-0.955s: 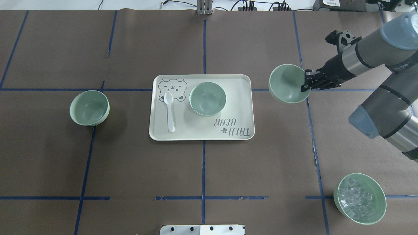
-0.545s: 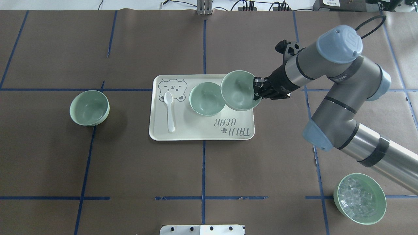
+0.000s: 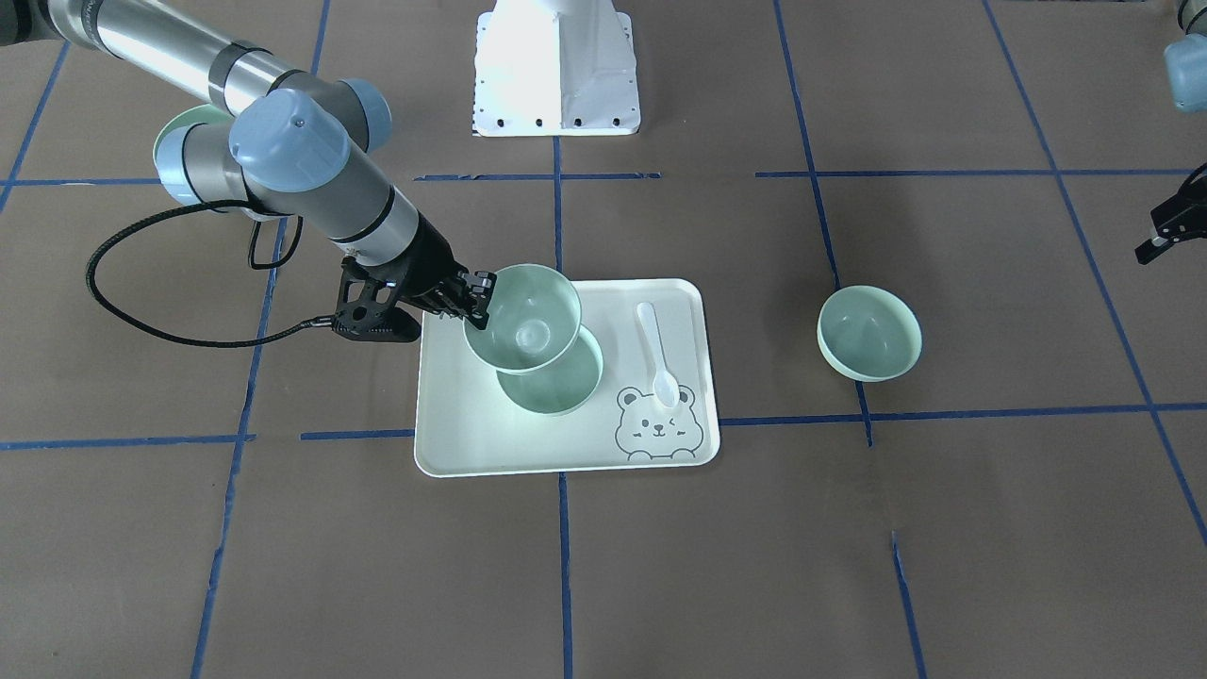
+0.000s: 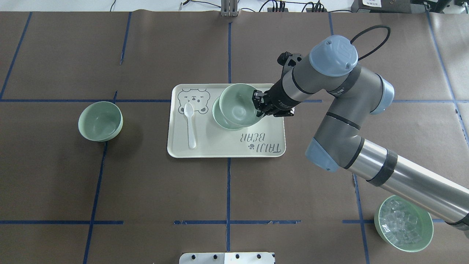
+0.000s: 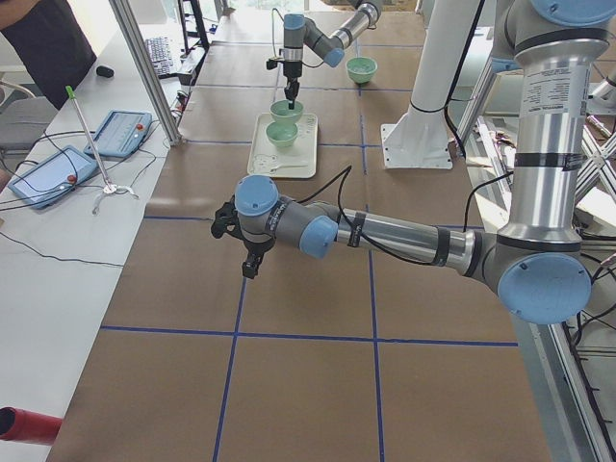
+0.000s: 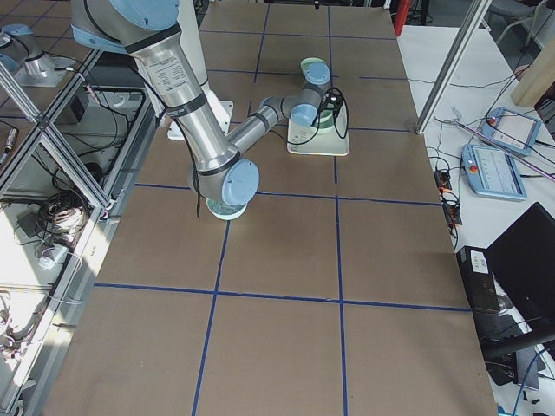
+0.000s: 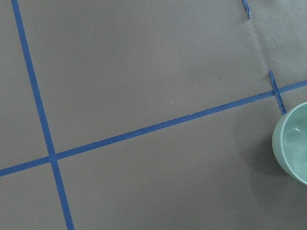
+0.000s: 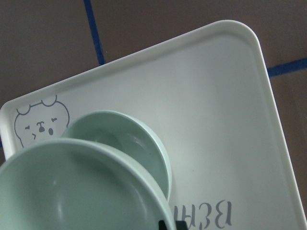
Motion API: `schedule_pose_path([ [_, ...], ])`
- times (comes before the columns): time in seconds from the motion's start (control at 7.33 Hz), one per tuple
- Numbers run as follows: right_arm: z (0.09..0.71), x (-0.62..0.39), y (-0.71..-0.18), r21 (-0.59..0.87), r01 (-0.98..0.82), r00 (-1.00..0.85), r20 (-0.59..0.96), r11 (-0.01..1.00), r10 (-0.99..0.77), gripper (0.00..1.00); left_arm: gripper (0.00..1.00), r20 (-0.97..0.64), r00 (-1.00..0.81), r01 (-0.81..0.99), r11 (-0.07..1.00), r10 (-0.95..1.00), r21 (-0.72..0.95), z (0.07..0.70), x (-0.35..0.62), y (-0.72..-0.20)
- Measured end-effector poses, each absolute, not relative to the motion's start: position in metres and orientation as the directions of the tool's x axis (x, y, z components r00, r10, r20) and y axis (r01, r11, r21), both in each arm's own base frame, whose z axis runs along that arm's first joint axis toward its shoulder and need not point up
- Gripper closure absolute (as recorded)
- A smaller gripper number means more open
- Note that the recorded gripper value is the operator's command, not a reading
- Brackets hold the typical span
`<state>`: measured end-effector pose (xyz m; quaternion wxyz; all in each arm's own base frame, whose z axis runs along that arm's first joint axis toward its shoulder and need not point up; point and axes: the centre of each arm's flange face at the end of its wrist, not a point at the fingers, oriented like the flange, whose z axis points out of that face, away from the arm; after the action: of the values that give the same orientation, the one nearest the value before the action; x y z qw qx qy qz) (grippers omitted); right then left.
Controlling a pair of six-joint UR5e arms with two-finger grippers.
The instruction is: Stack green bowls together
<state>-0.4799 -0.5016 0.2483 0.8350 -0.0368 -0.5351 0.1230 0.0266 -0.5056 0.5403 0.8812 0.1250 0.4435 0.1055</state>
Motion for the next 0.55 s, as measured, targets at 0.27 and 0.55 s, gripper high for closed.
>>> schedule_pose_path([
  [0.27, 0.246, -0.491, -0.507, -0.206, -0.191, 0.402, 0.876, 0.96, 0.268, 1.0, 0.0, -0.755, 0.584, -0.075, 0.946, 0.298, 0.315, 0.54, 0.027, -0.505],
  [0.55, 0.241, -0.504, -0.512, -0.228, -0.206, 0.402, 0.867, 0.952, 0.295, 1.0, 0.0, -0.755, 0.584, -0.076, 0.945, 0.3, 0.317, 0.539, 0.026, -0.505],
])
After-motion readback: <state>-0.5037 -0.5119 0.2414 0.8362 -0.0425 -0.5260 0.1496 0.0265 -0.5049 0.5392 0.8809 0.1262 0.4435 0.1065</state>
